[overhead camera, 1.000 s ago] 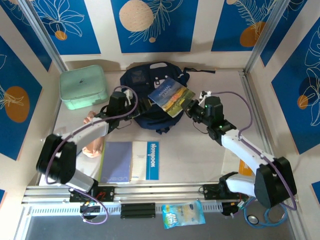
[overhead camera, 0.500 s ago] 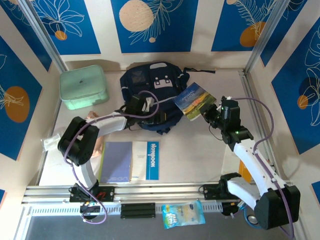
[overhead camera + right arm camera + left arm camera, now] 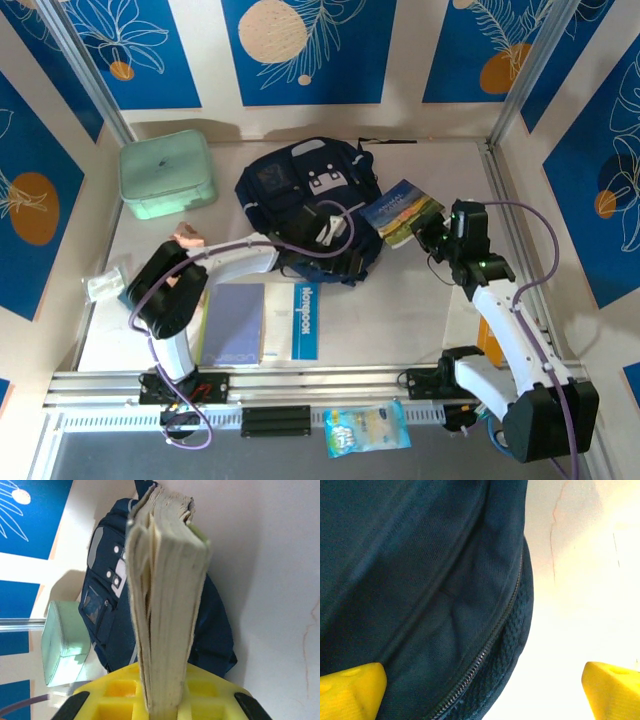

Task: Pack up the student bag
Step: Move the student bag to the top-center of the table, then open the student bag at the top-center of the table.

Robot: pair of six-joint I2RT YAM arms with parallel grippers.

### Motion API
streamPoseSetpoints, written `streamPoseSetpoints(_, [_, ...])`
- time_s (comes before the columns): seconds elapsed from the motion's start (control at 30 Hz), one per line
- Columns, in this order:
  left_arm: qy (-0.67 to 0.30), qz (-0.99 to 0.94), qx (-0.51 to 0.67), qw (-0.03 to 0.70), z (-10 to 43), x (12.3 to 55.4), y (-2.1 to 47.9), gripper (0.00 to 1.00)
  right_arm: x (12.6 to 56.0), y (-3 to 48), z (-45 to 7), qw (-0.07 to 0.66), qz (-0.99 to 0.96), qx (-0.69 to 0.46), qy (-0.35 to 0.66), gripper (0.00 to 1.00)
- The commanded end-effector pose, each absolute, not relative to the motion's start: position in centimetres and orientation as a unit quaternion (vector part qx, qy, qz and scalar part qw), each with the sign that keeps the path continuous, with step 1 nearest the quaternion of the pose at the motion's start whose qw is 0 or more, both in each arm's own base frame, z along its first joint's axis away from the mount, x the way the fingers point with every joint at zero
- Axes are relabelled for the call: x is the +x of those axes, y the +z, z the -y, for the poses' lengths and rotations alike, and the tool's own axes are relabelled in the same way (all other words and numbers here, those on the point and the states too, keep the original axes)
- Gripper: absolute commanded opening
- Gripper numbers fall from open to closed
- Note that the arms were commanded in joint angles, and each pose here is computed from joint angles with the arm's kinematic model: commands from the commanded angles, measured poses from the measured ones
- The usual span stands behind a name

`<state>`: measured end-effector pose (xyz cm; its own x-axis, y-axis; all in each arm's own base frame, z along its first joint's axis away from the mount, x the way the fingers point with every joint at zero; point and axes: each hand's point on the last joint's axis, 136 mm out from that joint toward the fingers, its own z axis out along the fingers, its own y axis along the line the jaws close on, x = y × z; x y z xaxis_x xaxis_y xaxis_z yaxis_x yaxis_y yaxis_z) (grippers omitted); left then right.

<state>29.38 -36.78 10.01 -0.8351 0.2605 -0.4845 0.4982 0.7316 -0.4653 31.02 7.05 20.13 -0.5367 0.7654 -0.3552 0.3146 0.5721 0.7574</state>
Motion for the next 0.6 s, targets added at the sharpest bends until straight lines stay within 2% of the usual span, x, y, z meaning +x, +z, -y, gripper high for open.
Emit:
streamPoseSetpoints(0.0, [-0.213,-0.912,0.271,0.222,34.4,30.3,12.8,1.0,31.4,23.7,-6.1,0.388,-0.793,0.326,0.336,0.0])
streamPoseSetpoints(0.27, [-0.052,-0.884,0.364,0.288,33.0,35.6,13.6,1.0,30.8,23.4,-5.7,0.378,-0.792,0.33,0.348,0.0])
streamPoseSetpoints(0.4, [-0.018,-0.873,0.409,0.264,33.7,36.9,12.2,0.87,30.5,23.5,-5.0,0.371,-0.788,0.338,0.356,0.0])
streamPoseSetpoints(0.57, [-0.038,-0.86,0.472,0.19,35.3,35.5,9.9,0.76,30.2,24.2,-4.8,0.386,-0.786,0.321,0.361,0.0])
